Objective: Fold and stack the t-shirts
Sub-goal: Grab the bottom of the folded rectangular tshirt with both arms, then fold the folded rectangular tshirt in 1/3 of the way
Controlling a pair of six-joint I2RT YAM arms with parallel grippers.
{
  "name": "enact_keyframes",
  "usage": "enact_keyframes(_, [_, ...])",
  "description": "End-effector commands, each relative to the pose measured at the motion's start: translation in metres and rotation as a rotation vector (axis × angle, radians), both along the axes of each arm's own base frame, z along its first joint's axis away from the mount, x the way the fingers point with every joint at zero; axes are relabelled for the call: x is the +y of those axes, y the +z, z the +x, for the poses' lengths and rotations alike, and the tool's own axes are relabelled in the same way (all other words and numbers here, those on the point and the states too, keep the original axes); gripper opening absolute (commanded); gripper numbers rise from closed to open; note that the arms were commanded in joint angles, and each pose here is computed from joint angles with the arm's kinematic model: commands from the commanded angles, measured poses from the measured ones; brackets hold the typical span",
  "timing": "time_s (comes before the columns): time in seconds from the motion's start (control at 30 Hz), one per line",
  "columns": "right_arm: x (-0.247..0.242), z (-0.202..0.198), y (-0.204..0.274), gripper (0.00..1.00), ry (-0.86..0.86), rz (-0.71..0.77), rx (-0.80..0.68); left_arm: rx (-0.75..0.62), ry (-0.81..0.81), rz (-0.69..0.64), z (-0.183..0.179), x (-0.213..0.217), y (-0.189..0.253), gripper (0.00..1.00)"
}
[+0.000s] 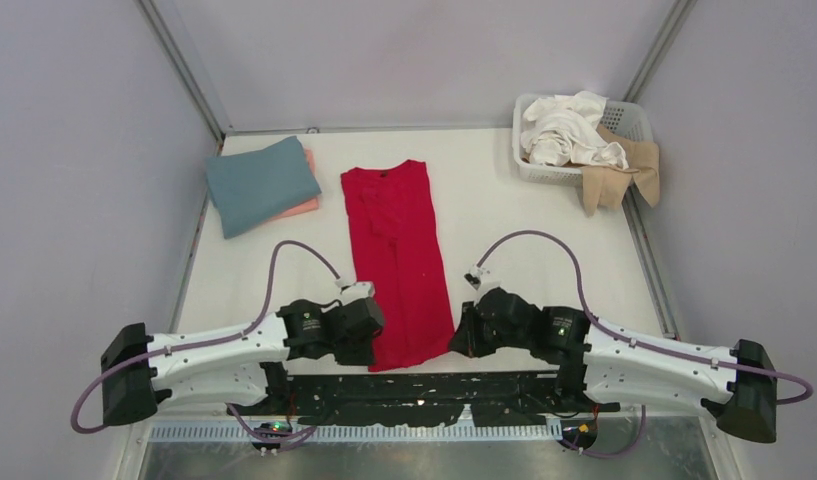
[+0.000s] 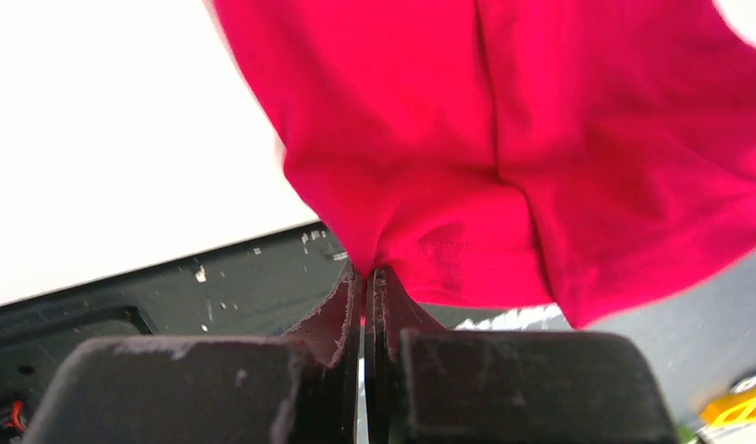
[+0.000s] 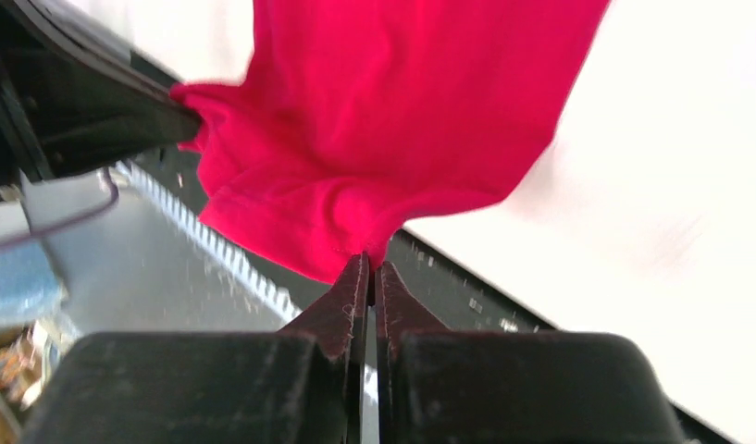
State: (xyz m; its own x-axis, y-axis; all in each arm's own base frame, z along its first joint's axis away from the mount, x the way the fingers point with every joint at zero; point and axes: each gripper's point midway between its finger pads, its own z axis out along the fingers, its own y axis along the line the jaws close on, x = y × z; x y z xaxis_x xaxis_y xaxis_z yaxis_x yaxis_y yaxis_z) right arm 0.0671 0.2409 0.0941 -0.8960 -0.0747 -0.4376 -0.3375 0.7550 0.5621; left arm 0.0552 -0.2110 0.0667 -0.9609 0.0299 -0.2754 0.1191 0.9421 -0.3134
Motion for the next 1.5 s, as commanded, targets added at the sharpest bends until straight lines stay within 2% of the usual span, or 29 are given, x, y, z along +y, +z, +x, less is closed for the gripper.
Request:
enact_keyframes(0.0, [0.006, 0.057, 0.035, 0.05, -0.078, -0.002, -0.18, -0.122, 0.043, -0.034, 0.047, -0.002, 0.022, 0.0])
enact_keyframes(0.13, [0.014, 0.099, 0.051, 0.05, -0.134, 0.031, -0.247, -0.192, 0.11, -0.114, 0.089, -0.011, 0.044, 0.0])
enact_keyframes(0.27, [0.019, 0.141, 0.06, 0.05, -0.191, 0.033, -0.292, -0.215, 0.17, -0.113, 0.128, -0.006, 0.057, 0.0])
enact_keyframes(0.43, [0.023, 0.191, 0.078, 0.06, -0.257, 0.004, -0.355, -0.166, 0.199, -0.075, 0.166, -0.003, 0.051, 0.0])
enact_keyframes(0.6, [0.023, 0.225, 0.067, 0.05, -0.288, -0.062, -0.337, -0.112, 0.267, -0.05, 0.198, 0.006, 0.038, 0.0])
enact_keyframes(0.77, [0.025, 0.255, 0.062, 0.05, -0.289, -0.082, -0.33, -0.048, 0.312, -0.082, 0.218, 0.011, 0.024, 0.0])
enact_keyframes(1.2, [0.034, 0.303, 0.031, 0.07, -0.267, -0.12, -0.27, -0.009, 0.41, 0.003, 0.251, 0.034, 0.007, 0.0])
enact_keyframes(1.3, [0.033, 0.31, 0.021, 0.08, -0.269, -0.128, -0.25, 0.005, 0.428, 0.022, 0.255, 0.037, 0.001, 0.05])
enact_keyframes(1.4, [0.034, 0.316, 0.016, 0.1, -0.271, -0.127, -0.238, -0.002, 0.447, 0.024, 0.261, 0.041, -0.001, 0.16])
enact_keyframes(1.47, [0.034, 0.322, 0.009, 0.12, -0.275, -0.13, -0.23, -0.015, 0.453, 0.004, 0.268, 0.04, 0.001, 0.26])
